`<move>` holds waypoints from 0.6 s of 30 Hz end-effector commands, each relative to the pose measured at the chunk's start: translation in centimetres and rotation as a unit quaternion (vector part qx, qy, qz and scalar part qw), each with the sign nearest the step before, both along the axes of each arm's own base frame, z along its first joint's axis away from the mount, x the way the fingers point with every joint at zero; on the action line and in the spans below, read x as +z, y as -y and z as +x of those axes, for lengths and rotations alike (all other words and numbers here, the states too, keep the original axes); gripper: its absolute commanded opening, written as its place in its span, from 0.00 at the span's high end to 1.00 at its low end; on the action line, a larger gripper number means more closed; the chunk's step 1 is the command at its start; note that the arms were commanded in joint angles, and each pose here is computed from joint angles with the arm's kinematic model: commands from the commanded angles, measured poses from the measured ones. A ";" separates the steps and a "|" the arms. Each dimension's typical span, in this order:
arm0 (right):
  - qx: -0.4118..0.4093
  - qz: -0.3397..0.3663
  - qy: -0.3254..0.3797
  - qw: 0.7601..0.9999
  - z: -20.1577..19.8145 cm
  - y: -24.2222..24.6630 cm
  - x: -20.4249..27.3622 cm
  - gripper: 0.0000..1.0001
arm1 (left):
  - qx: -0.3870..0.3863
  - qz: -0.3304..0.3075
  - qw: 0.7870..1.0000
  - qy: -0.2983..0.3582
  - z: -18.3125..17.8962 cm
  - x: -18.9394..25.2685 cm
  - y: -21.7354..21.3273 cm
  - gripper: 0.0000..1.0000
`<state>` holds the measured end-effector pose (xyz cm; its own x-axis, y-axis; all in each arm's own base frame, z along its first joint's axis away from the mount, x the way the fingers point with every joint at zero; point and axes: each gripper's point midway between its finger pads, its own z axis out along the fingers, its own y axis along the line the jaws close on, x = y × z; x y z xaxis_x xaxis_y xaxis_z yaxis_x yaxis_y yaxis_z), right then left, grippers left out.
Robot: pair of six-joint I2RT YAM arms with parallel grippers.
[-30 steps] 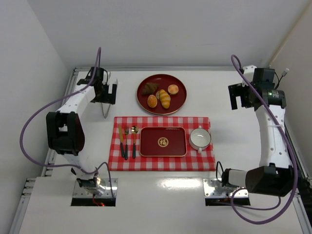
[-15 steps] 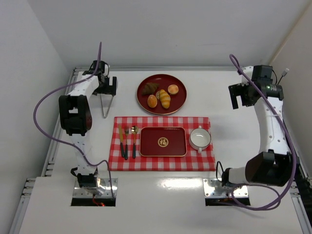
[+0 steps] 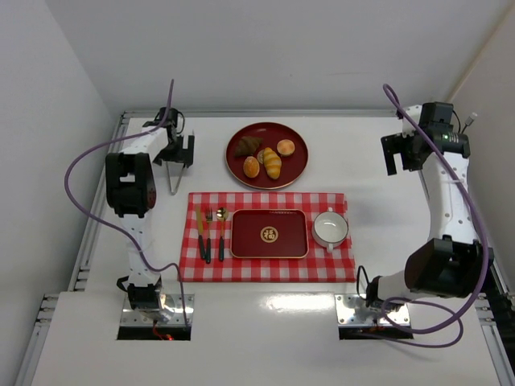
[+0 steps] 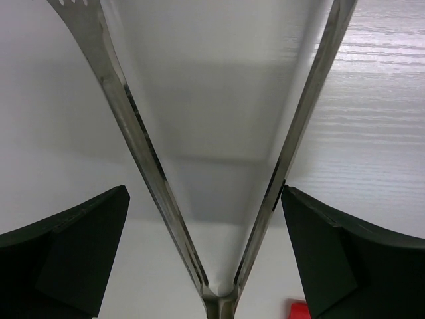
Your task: Place the bread
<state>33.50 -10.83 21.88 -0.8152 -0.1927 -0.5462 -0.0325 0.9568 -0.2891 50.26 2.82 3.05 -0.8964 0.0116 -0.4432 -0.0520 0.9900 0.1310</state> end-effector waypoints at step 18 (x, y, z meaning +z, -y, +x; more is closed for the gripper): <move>-0.012 -0.006 0.008 1.000 0.1 1.1 0.6 0.00 | -0.014 -0.053 0.996 -0.068 -1.5 -4.8 -0.1 0.03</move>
<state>33.38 -11.32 21.66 -0.8218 -0.1810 -0.5403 -0.0219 0.9575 -0.2875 50.57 3.07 1.61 -0.9064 -0.0088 -0.4223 -0.0358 0.9978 0.0562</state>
